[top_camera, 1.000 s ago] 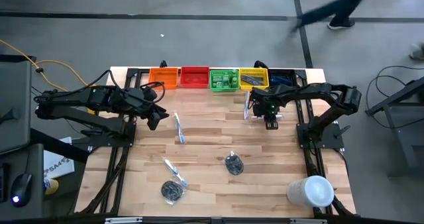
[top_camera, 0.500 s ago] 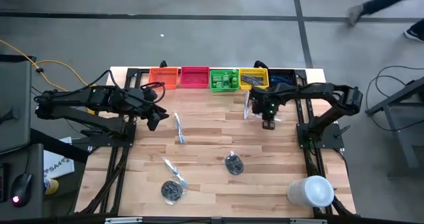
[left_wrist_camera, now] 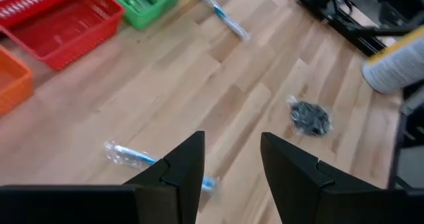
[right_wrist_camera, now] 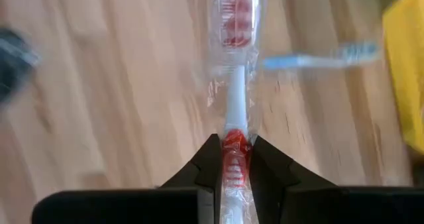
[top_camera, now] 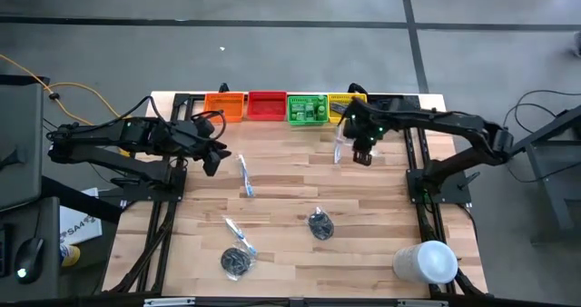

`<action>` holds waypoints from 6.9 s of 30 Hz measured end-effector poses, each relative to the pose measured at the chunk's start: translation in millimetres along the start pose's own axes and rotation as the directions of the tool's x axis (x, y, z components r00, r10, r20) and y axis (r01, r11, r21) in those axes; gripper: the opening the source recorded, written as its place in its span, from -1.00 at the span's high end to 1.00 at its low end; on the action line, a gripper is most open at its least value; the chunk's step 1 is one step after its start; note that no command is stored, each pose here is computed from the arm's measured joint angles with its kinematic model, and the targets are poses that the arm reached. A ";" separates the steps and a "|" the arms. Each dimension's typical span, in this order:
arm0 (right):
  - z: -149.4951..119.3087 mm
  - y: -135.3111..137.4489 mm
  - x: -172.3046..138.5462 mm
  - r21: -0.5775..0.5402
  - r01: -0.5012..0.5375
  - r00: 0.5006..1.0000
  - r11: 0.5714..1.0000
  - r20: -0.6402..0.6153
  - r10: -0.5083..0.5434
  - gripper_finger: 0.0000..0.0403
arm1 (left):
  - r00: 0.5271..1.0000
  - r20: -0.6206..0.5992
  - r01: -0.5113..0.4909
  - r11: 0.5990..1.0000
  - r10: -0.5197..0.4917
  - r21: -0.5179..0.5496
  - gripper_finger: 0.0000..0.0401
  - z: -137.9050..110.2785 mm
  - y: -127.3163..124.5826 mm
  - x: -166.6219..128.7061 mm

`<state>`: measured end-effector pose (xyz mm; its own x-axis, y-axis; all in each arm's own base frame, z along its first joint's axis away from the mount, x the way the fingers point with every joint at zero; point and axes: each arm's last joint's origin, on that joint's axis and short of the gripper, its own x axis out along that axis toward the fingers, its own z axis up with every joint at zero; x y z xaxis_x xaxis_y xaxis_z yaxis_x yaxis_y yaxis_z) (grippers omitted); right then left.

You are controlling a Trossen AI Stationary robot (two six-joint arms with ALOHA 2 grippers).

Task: Pick & Place Travel size toiletries
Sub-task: Put the orange toothbrush into the orange bin, then put the blue toothbrush into the orange bin

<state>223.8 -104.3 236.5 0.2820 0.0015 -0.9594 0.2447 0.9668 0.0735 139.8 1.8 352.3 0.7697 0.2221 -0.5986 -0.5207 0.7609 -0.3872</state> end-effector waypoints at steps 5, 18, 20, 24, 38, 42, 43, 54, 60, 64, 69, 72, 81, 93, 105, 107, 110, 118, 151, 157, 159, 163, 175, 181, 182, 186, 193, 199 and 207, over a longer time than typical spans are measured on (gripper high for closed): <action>18.6 3.5 -24.7 0.011 -0.049 0.978 0.999 0.203 0.046 0.79 | 0.999 0.029 -0.041 0.998 0.039 0.038 0.26 2.2 -1.7 5.3; 79.1 48.4 -61.7 -0.159 -0.214 0.623 0.964 0.738 0.260 0.79 | 0.970 0.223 0.043 0.969 -0.099 0.243 -0.08 29.0 -37.5 44.9; 84.3 57.4 -68.3 -0.192 -0.217 0.552 0.957 0.784 0.283 0.79 | 0.954 0.266 0.067 0.962 -0.140 0.266 -0.21 34.2 -43.2 48.1; 97.3 77.3 -72.1 -0.268 -0.190 0.419 0.945 0.848 0.325 0.79 | 0.909 0.358 0.102 0.946 -0.214 0.307 -0.36 45.0 -55.9 57.6; 121.1 113.8 -34.6 -0.354 -0.267 0.331 0.896 0.840 0.430 0.79 | 0.871 0.405 0.163 0.941 -0.279 0.298 -0.38 51.2 -71.7 85.7; 120.1 117.3 -33.4 -0.352 -0.272 0.341 0.896 0.835 0.432 0.79 | 0.873 0.383 0.197 0.936 -0.303 0.291 -0.36 50.2 -72.4 86.5; 120.0 117.6 -33.4 -0.353 -0.272 0.341 0.895 0.835 0.433 0.79 | 0.872 0.377 0.209 0.933 -0.313 0.292 -0.34 50.1 -72.7 86.2; 120.4 114.1 -34.2 -0.342 -0.270 0.342 0.900 0.840 0.421 0.79 | 0.851 0.344 0.294 0.903 -0.396 0.313 0.57 50.4 -75.5 83.5; 119.7 113.9 -33.4 -0.338 -0.273 0.355 0.901 0.835 0.421 0.79 | 0.852 0.344 0.288 0.902 -0.394 0.322 0.89 50.3 -75.3 83.6; 119.7 114.5 -33.3 -0.321 -0.266 0.358 0.909 0.843 0.403 0.69 | 0.853 0.344 0.286 0.903 -0.393 0.321 0.86 50.3 -75.3 83.6; 119.2 110.9 -34.0 -0.263 -0.351 0.368 0.899 0.844 0.391 0.09 | 0.864 0.329 0.274 0.904 -0.382 0.330 0.92 48.7 -74.3 84.7; 115.9 107.7 -42.3 -0.249 -0.369 0.364 0.895 0.848 0.386 -0.29 | 0.874 0.340 0.235 0.913 -0.348 0.332 0.90 48.4 -73.0 85.4; 85.1 77.3 -89.3 -0.065 -0.294 0.419 0.954 0.888 0.190 -0.83 | 0.921 0.391 -0.098 0.961 -0.012 0.261 0.91 49.8 -41.7 73.5; 34.1 60.7 -151.7 0.275 0.014 0.301 0.961 0.916 -0.266 -0.76 | 0.871 0.269 -0.474 0.845 0.411 0.247 0.89 67.8 38.3 82.7; 27.8 61.3 -143.1 0.300 -0.015 0.402 0.954 0.875 -0.269 -0.76 | 0.801 0.063 -0.580 0.747 0.595 0.326 0.88 86.2 127.3 109.8; 28.2 61.5 -143.0 0.302 -0.031 0.401 0.953 0.877 -0.265 -0.76 | 0.785 0.040 -0.587 0.723 0.618 0.364 0.88 87.9 140.3 116.3; 28.2 61.6 -144.0 0.304 -0.039 0.394 0.952 0.880 -0.265 -0.76 | 0.779 0.000 -0.579 0.718 0.627 0.387 0.88 89.5 160.1 124.6; 28.2 61.6 -143.6 0.318 -0.081 0.397 0.945 0.879 -0.263 -0.76 | 0.749 -0.063 -0.589 0.706 0.660 0.393 0.88 88.9 195.3 143.6; 25.3 61.1 -138.1 0.360 -0.132 0.452 0.924 0.851 -0.266 -0.76 | 0.786 -0.262 -0.546 0.828 0.559 0.128 0.44 74.7 175.4 112.4; 20.5 60.3 -130.2 0.397 -0.131 0.531 0.909 0.802 -0.274 -0.76 | 0.884 -0.424 -0.341 0.892 0.197 -0.297 0.44 57.3 152.6 95.4; 20.1 60.3 -129.7 0.397 -0.128 0.537 0.909 0.798 -0.273 -0.76 | 0.875 -0.460 -0.326 0.887 0.152 -0.327 0.44 53.3 142.7 97.9; 20.1 60.3 -129.7 0.393 -0.122 0.536 0.911 0.799 -0.273 -0.76 | 0.839 -0.514 -0.367 0.883 0.179 -0.292 0.44 44.9 118.5 106.5; 20.3 61.3 -129.4 0.350 -0.110 0.545 0.930 0.804 -0.238 -0.76 | 0.800 -0.496 -0.531 0.783 0.338 -0.324 0.43 13.4 40.7 133.0; 20.5 63.5 -129.0 0.260 -0.100 0.559 0.960 0.813 -0.162 -0.76 | 0.768 -0.528 -0.586 0.730 0.362 -0.351 0.43 -2.2 23.9 154.1; 20.5 63.7 -129.0 0.248 -0.096 0.561 0.964 0.814 -0.154 -0.76 | 0.760 -0.536 -0.598 0.719 0.367 -0.355 0.43 -4.7 22.4 158.5; 20.6 64.1 -128.9 0.219 -0.069 0.562 0.973 0.814 -0.144 -0.76 | 0.730 -0.574 -0.630 0.690 0.370 -0.357 0.43 -15.9 16.6 178.3; 20.6 65.4 -128.7 0.171 -0.082 0.570 0.982 0.816 -0.094 -0.76 | 0.671 -0.639 -0.691 0.629 0.376 -0.356 0.43 -32.9 14.5 205.3; 20.5 66.2 -128.4 0.136 -0.078 0.574 0.988 0.816 -0.067 -0.76 | 0.650 -0.669 -0.713 0.595 0.360 -0.371 0.43 -38.6 16.6 218.0; 20.4 66.3 -128.3 0.133 -0.079 0.576 0.988 0.815 -0.063 -0.76 | 0.659 -0.672 -0.701 0.600 0.339 -0.385 0.43 -43.0 14.9 229.7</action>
<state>222.8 -45.6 370.0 0.9030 -0.2685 -0.3354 0.3425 0.9212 0.1847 292.9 37.9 178.9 0.0824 -0.0052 -0.9966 -0.9944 0.0655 -0.0826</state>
